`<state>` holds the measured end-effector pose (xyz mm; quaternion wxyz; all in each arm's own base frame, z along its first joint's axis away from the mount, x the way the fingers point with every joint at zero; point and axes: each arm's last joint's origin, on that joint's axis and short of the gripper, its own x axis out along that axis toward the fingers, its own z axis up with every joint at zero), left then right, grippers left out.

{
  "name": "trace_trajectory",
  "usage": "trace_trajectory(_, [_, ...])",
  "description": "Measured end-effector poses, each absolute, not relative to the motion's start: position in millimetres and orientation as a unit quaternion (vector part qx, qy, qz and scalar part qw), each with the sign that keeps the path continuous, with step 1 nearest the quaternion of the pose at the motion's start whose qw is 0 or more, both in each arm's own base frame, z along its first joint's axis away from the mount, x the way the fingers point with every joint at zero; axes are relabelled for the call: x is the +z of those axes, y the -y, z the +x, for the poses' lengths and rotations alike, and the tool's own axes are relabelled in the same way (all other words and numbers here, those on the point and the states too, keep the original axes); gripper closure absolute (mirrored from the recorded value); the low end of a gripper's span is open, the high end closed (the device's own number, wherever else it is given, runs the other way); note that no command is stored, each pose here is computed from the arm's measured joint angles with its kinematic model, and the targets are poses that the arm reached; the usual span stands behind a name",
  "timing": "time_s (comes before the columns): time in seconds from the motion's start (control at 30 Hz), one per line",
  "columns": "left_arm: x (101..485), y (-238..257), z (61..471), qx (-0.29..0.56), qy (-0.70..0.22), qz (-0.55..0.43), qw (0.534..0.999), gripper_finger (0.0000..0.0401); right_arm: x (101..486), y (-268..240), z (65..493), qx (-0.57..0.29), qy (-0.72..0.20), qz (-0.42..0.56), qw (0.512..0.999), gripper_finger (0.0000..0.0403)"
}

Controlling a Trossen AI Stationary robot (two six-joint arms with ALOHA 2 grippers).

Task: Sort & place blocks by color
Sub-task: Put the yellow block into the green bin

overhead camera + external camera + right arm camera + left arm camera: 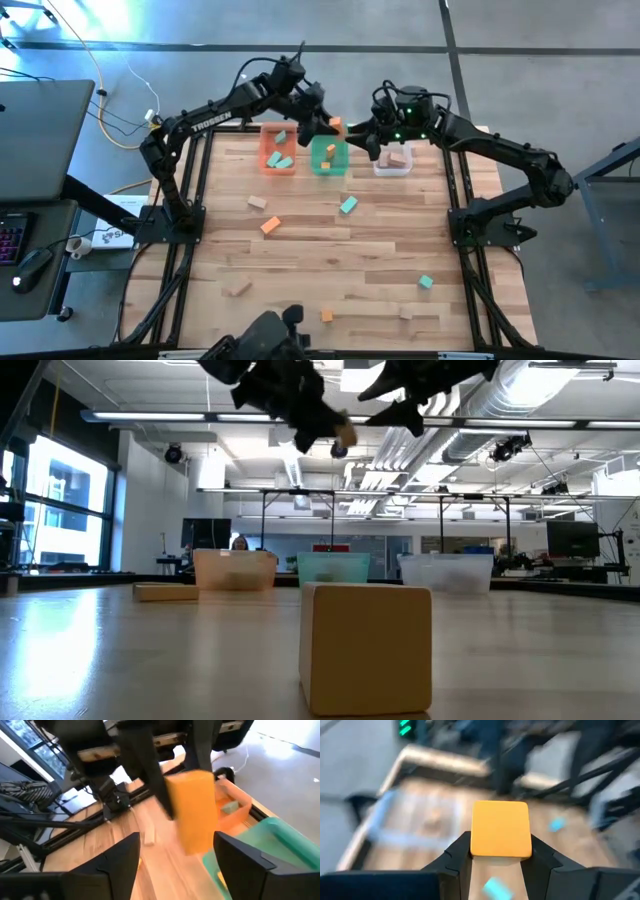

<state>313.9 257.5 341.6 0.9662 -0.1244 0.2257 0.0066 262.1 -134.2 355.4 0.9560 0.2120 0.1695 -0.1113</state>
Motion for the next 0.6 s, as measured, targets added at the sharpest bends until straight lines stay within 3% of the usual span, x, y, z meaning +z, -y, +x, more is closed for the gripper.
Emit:
trace_trajectory(0.2, [317.1,-264.3,311.2,0.107,-0.329,-0.097,0.933,0.0299,350.5,135.0,259.8,-0.146,-0.192,0.214,0.947,0.0161])
trace_trajectory(0.6, [254.3,-283.0,331.3,0.140,-0.390,-0.190,0.890,0.0299,345.6,134.6,258.0,-0.159,-0.213,0.214,0.940,0.0160])
